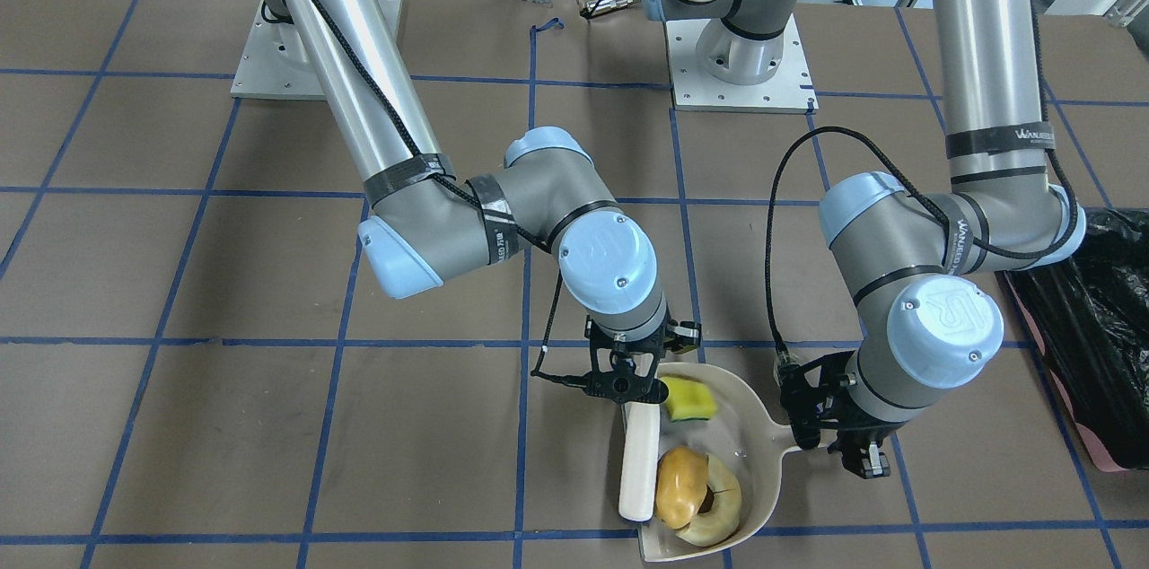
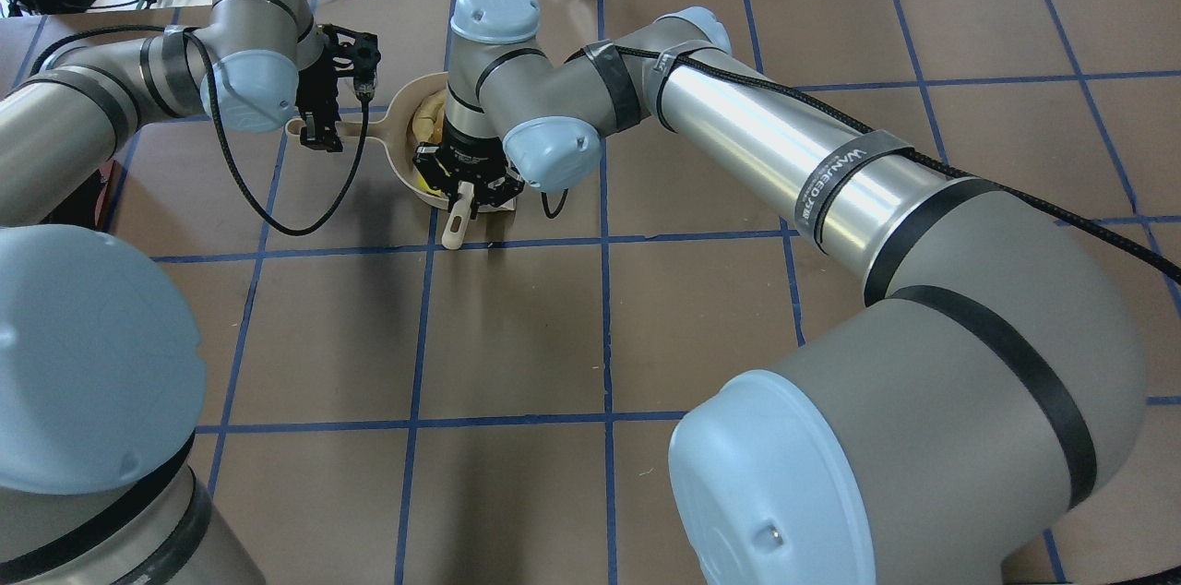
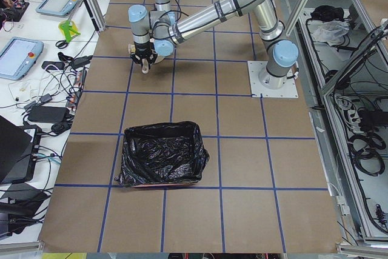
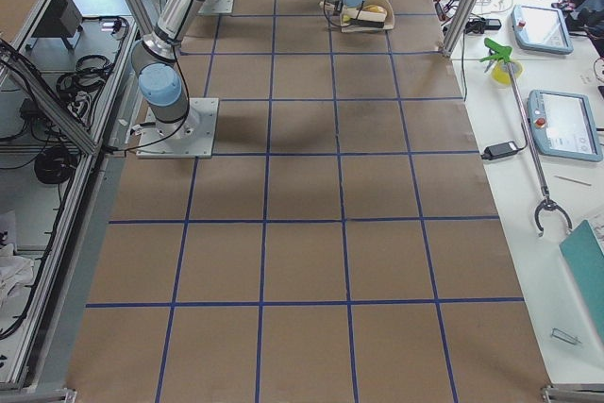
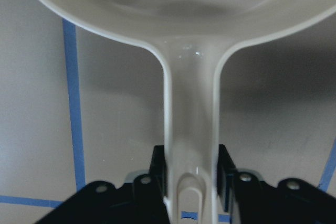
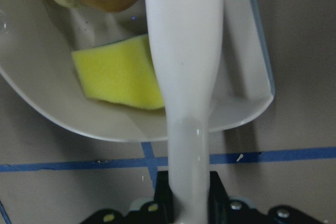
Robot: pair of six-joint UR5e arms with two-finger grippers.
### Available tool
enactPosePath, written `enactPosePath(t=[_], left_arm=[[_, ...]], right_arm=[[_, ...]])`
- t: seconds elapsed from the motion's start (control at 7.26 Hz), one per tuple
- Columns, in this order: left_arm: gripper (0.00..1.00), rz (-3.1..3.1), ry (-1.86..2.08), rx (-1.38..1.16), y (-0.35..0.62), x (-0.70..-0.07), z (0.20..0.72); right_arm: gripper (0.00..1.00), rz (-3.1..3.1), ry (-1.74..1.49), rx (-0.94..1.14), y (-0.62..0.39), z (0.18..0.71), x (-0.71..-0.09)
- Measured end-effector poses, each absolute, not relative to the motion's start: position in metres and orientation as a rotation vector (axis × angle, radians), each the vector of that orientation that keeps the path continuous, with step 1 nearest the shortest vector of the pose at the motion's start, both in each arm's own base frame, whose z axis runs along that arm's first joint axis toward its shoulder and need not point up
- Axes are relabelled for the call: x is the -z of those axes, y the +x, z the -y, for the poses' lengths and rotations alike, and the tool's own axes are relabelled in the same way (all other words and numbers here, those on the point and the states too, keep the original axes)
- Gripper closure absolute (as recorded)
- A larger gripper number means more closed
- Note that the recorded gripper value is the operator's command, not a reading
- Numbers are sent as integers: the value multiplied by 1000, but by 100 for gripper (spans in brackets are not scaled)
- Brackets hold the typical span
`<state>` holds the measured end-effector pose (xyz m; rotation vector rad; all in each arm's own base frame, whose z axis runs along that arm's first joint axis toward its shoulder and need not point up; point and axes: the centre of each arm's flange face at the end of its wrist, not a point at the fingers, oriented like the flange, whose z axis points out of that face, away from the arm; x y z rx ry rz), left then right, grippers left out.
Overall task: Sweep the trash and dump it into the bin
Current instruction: 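Sweep the sponge and ball into the dustpan with the right gripper's brush, then lift the loaded dustpan toward the bin with the left while the right returns the brush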
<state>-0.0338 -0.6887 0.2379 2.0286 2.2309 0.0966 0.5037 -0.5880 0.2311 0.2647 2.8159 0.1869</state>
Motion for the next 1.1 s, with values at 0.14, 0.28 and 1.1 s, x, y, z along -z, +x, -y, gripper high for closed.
enactPosePath(t=[0.14,0.28,1.1], left_arm=[[88,-2231,2027,-94,-33,-239,689],[88,-2232,2027,-89,-33,-240,689],[92,-2335,2051,87,-25,-248,688]], right_arm=[[100,-2812,259,-186,510,584,-235],[100,-2809,253,-177,510,583,-243],[100,-3022,112,-186,368,614,-326]])
